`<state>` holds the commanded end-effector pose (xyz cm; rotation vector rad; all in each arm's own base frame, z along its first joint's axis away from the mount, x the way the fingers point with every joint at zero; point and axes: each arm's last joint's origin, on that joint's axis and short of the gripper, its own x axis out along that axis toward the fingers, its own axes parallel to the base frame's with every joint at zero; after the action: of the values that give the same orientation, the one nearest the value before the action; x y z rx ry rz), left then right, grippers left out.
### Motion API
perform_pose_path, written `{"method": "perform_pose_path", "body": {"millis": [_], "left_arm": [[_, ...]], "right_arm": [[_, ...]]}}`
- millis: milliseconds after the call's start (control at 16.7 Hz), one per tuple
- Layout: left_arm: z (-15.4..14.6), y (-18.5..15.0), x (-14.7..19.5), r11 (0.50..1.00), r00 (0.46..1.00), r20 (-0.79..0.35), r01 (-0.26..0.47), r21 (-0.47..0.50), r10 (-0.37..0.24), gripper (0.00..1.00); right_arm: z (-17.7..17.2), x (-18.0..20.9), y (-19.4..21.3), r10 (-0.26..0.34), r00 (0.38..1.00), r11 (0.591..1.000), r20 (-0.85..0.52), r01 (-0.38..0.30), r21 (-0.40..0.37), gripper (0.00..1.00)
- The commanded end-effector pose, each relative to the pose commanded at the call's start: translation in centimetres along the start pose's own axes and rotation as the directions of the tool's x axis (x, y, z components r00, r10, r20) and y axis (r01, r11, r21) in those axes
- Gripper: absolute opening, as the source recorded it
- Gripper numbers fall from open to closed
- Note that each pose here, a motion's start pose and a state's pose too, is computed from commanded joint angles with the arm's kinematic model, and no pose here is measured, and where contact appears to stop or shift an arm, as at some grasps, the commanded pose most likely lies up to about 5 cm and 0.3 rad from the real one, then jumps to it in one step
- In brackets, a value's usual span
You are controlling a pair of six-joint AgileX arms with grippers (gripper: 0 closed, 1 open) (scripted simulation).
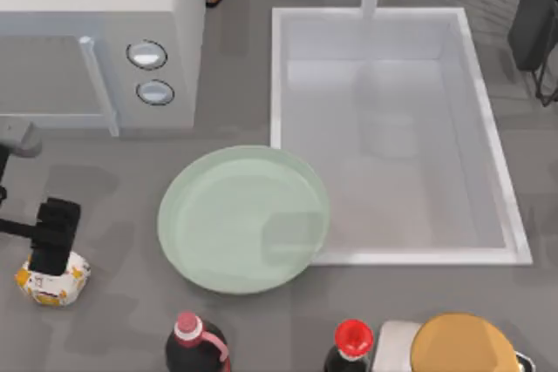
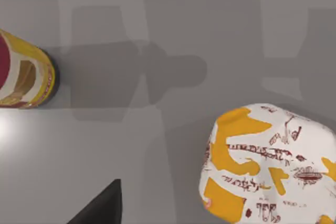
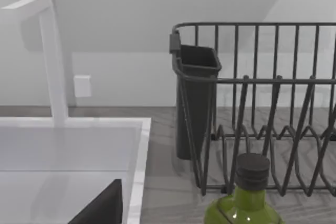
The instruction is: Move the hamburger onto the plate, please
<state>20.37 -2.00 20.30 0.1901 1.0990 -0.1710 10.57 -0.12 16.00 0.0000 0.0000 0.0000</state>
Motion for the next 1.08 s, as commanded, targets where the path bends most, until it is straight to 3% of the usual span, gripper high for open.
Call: {"method": "perform_pose_path", "body": {"millis": [240, 420, 840, 1080], "left_arm": [[2.9, -0.1, 3.4, 0.997, 0.956, -0.29, 0.065, 0.052, -0.047, 1.0], [3.9, -0.3, 5.1, 0.993, 0.911, -0.407, 0.099, 0.069, -0.062, 1.0], [4.1, -0.2, 5.6, 0.992, 0.897, -0.436, 0.106, 0.069, -0.065, 1.0], [3.2, -0.5, 8.2, 0.991, 0.897, -0.438, 0.109, 0.073, -0.066, 1.0]], "right_arm": [[0.0, 0.0, 0.0, 0.0, 1.0, 1.0, 0.0, 0.0, 0.0, 1.0], [0.0, 0.0, 0.0, 0.0, 1.0, 1.0, 0.0, 0.0, 0.0, 1.0], [0.0, 0.0, 0.0, 0.0, 1.0, 1.0, 0.0, 0.0, 0.0, 1.0], [0.0, 0.0, 0.0, 0.0, 1.0, 1.0, 0.0, 0.0, 0.0, 1.0]]}}
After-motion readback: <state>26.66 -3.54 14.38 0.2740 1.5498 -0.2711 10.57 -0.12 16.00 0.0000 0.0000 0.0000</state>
